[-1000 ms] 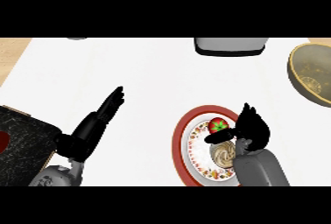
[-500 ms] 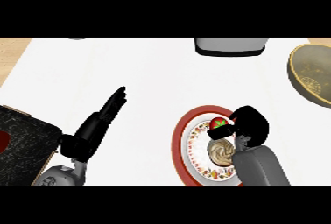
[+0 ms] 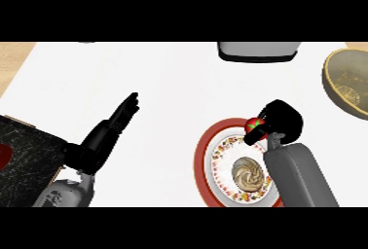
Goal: Pick the tomato from the plate and place it in the bowl
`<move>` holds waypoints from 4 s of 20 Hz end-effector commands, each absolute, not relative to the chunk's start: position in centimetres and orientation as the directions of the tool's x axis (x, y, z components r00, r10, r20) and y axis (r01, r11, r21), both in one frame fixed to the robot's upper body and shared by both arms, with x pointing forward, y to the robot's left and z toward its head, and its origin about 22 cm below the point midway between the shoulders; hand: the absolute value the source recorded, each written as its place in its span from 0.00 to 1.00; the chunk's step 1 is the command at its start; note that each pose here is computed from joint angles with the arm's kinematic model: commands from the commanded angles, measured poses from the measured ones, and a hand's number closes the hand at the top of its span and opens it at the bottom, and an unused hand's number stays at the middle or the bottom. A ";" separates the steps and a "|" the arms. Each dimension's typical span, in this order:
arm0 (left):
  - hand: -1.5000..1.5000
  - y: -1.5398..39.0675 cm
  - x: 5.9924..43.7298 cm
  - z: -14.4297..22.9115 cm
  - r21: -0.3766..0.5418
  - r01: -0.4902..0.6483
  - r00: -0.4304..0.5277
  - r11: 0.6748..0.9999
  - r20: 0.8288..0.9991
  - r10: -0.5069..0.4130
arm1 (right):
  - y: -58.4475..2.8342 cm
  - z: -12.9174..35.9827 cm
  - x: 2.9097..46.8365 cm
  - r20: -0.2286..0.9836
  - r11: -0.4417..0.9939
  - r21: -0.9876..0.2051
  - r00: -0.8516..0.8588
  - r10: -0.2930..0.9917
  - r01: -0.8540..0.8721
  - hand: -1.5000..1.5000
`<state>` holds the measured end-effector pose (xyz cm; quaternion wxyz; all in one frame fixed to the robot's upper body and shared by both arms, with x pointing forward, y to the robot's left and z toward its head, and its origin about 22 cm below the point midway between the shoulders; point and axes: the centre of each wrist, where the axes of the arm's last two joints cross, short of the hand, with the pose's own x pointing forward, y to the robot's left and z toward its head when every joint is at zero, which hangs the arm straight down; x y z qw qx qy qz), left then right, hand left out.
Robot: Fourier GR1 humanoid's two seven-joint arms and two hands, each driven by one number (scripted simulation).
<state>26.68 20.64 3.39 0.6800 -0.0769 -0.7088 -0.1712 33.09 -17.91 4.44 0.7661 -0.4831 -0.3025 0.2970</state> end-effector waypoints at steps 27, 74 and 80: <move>0.50 21.1 26.8 5.3 0.139 0.329 -0.071 0.934 0.990 -0.123 | -33.1 16.9 40.9 0.398 0.174 -0.886 0.514 0.760 0.430 1.00; 0.50 19.7 25.7 3.1 0.120 0.334 -0.053 0.935 0.993 -0.109 | -59.9 13.8 23.8 0.884 0.296 -0.427 0.326 0.335 0.854 0.00; 0.50 20.4 26.3 3.2 0.143 0.317 -0.078 0.937 0.989 -0.125 | -63.1 12.7 16.8 0.884 0.321 -0.428 0.318 0.342 0.845 0.00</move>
